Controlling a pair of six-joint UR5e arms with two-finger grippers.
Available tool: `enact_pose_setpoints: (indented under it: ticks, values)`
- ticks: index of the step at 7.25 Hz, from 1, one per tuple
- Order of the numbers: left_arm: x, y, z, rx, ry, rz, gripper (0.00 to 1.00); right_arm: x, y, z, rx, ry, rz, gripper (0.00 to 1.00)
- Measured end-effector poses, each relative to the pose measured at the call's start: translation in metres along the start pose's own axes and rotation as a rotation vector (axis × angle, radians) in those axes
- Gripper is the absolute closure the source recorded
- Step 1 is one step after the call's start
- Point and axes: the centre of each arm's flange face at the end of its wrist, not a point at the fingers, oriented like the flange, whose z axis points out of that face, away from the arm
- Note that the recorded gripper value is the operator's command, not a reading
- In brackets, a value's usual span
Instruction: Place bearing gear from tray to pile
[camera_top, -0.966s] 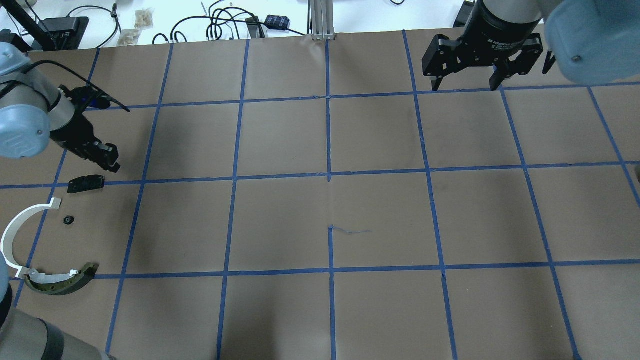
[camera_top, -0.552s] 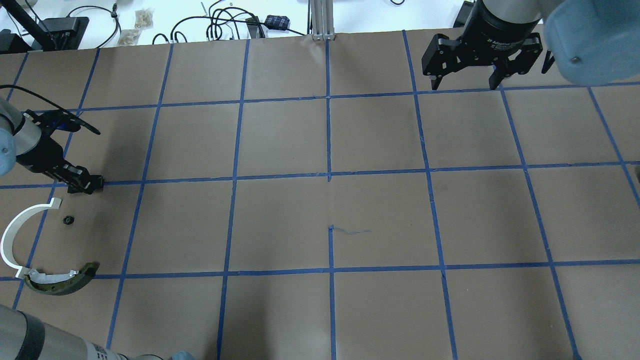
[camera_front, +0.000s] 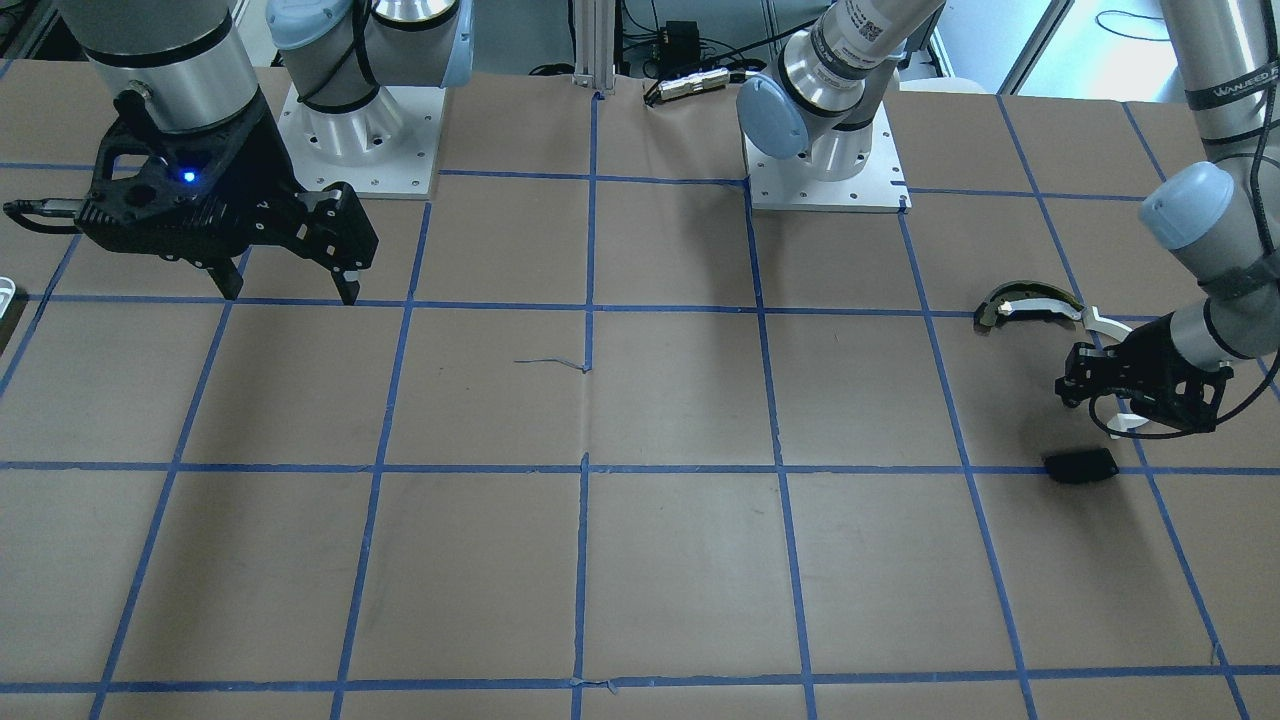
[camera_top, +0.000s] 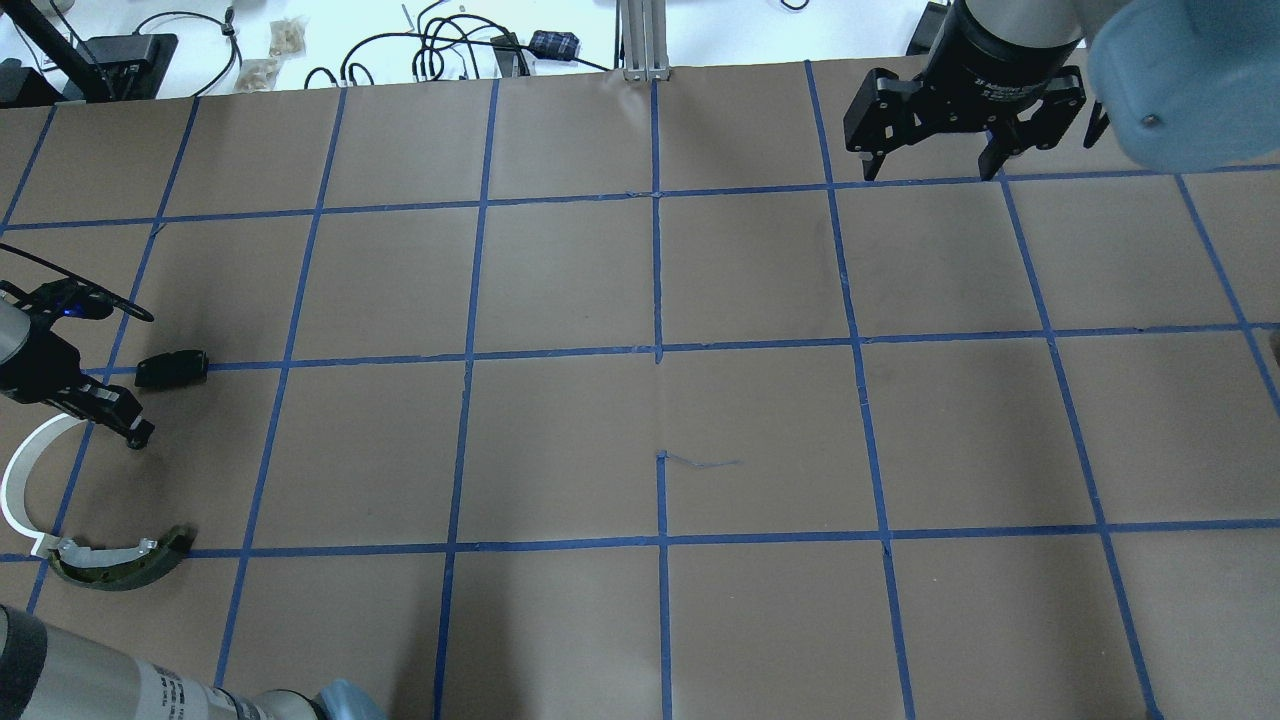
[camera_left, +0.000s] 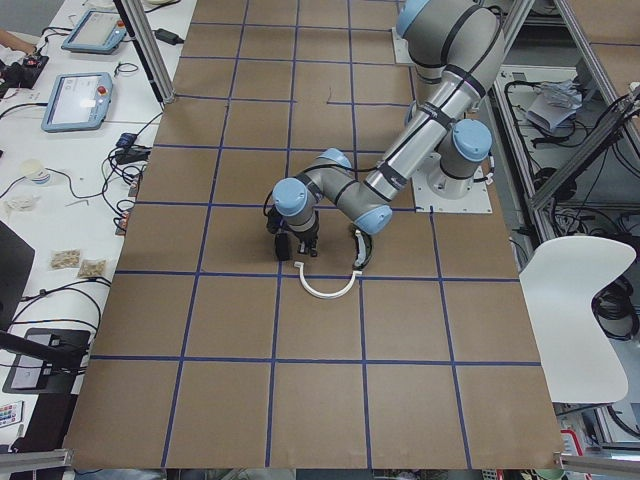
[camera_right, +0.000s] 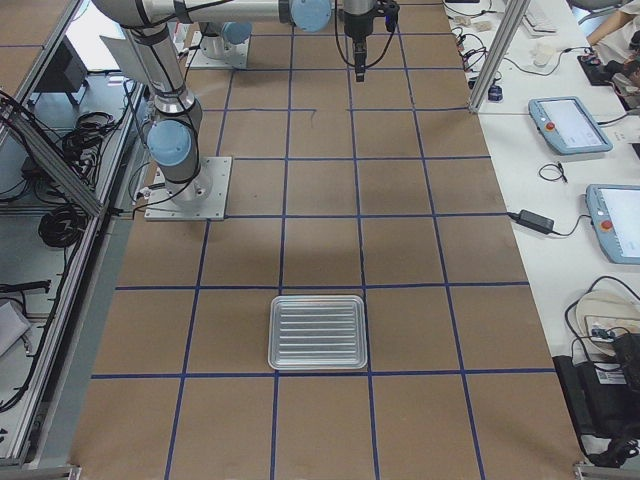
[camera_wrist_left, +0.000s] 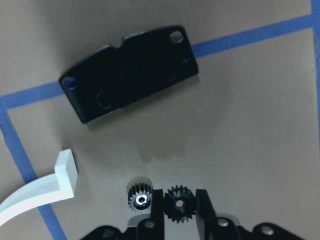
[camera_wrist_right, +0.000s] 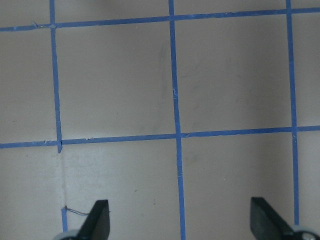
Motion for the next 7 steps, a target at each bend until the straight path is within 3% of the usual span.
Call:
enact_pose_setpoints:
  ticks: [3,4,5,6,7]
  values:
    - [-0.0010,0.0007,0.0025,-0.002,0.003,-0.002,0.82,0.0000,0.0001,0.0000,-0.001,0.000,0.000,0.00]
    - [-0.0012,0.0007,0.0025,-0.002,0.002,-0.001,0.55,-0.0001,0.0001,0.0001,-0.001,-0.001,0.000,0.00]
    - [-0.0013,0.0006,0.0023,-0.002,0.002,-0.001,0.19,-0.0001,0.0001,0.0000,-0.001,-0.001,0.000,0.00]
    - [-0.0014,0.0008,0.0024,-0.004,0.001,-0.001,0.00,-0.0001,0.0002,-0.0002,0.000,-0.002,0.000,0.00]
    - [-0.0030,0.0016,0.0014,-0.015,-0.010,-0.005,0.00,-0.0001,0.0003,-0.0005,0.000,-0.001,0.000,0.00]
